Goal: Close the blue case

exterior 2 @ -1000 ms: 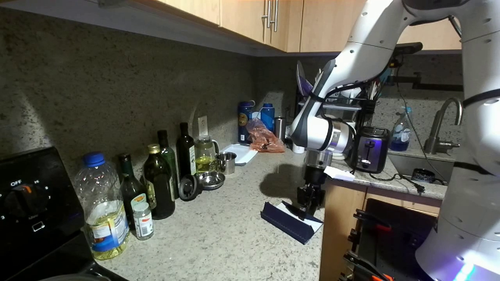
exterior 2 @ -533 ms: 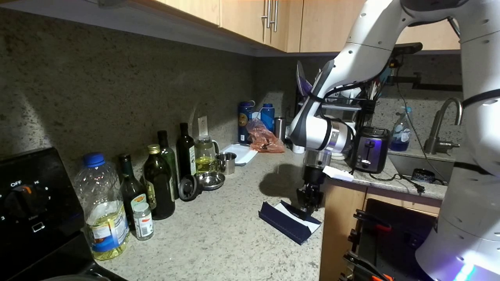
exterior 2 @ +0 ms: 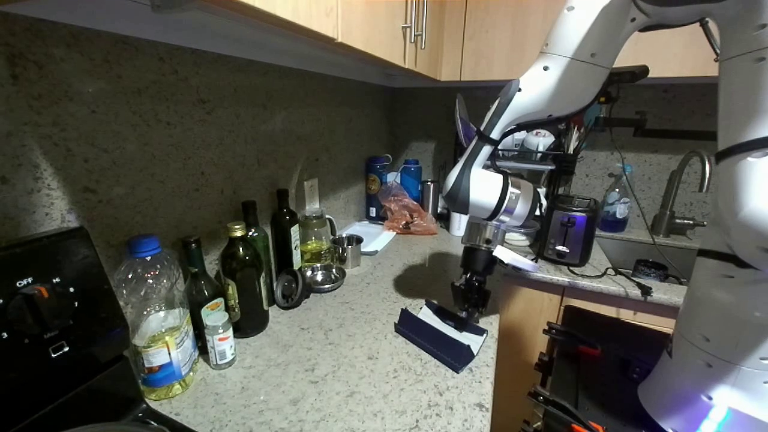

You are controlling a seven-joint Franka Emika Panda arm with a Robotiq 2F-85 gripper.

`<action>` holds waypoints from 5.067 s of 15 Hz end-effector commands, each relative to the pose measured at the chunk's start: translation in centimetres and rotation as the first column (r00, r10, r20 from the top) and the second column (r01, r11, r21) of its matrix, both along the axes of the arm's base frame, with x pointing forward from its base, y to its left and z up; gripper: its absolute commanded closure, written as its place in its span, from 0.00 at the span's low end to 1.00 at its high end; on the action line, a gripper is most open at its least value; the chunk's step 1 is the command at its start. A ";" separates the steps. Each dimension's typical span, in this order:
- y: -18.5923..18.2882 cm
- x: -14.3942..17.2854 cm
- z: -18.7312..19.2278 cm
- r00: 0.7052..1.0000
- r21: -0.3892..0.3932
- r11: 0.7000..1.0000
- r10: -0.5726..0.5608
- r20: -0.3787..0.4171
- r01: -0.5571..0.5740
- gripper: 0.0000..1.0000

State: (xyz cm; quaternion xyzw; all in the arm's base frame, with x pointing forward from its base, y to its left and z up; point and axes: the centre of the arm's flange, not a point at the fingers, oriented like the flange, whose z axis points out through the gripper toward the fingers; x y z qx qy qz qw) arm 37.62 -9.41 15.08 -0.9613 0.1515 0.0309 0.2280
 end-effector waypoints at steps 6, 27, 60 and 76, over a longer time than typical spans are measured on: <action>2.1 1.3 3.0 0.994 -0.061 0.993 0.100 0.044 -0.097 0.99; 10.4 5.8 5.9 0.948 -0.350 0.881 0.300 -0.109 -0.319 0.99; 19.0 9.1 1.7 0.907 -0.605 0.688 0.202 -0.370 -0.400 0.99; 20.9 9.7 3.3 0.897 -0.587 0.687 0.246 -0.368 -0.429 0.14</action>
